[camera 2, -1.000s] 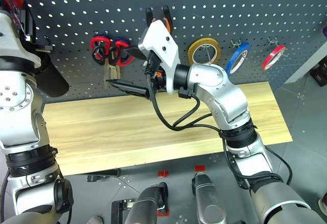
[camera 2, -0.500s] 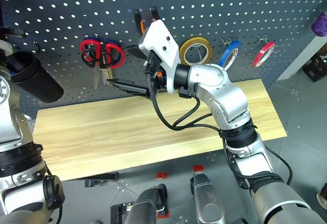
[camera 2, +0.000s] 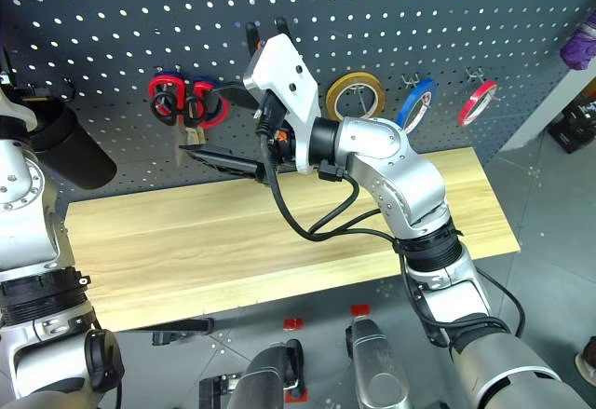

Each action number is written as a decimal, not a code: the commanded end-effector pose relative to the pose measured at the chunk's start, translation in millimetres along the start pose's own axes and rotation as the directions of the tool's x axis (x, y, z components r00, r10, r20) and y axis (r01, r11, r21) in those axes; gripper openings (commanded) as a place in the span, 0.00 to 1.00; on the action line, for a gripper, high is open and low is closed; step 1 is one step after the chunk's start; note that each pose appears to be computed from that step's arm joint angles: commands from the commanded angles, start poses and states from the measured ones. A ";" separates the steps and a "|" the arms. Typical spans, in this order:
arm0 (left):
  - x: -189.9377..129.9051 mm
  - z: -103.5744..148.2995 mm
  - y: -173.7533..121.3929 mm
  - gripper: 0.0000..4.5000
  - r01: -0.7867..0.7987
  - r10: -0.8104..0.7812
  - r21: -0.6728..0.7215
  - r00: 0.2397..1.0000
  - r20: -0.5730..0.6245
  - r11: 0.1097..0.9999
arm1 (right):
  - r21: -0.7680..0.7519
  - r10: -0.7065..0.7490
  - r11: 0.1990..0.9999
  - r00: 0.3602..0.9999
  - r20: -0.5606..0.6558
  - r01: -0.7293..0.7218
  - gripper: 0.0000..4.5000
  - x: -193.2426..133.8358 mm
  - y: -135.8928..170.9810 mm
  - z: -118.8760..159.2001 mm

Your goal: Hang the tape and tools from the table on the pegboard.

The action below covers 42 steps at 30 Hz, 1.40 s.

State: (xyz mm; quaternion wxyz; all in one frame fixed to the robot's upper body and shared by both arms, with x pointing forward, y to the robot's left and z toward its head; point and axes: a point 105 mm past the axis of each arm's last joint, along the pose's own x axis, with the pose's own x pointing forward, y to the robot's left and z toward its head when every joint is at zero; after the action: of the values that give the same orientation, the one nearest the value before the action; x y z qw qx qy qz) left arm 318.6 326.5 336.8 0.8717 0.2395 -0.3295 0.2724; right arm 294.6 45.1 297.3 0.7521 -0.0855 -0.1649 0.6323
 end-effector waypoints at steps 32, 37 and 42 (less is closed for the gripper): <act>-154.4 -23.1 -53.2 0.95 0.215 -0.341 -0.314 0.833 -0.436 0.925 | 0.012 -0.459 0.884 0.873 -0.165 0.467 1.00 -92.8 -2.5 -92.6; -185.0 -68.3 -59.3 0.95 0.335 -0.398 -0.216 0.730 -0.556 0.917 | -0.020 -0.669 0.724 0.695 -0.262 0.690 1.00 -131.8 -17.0 -139.4; -194.0 -76.7 -77.2 0.95 0.419 -0.512 -0.295 0.696 -0.503 0.859 | -0.128 -0.786 0.592 0.534 -0.310 0.796 1.00 -172.1 -23.3 -171.9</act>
State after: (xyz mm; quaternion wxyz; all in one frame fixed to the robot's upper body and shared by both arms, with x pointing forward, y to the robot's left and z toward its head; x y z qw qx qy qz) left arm 275.6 260.9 119.2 0.9840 0.1490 0.0279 0.0941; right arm 349.0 -102.7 110.6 0.9691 -0.0844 -0.0150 0.2311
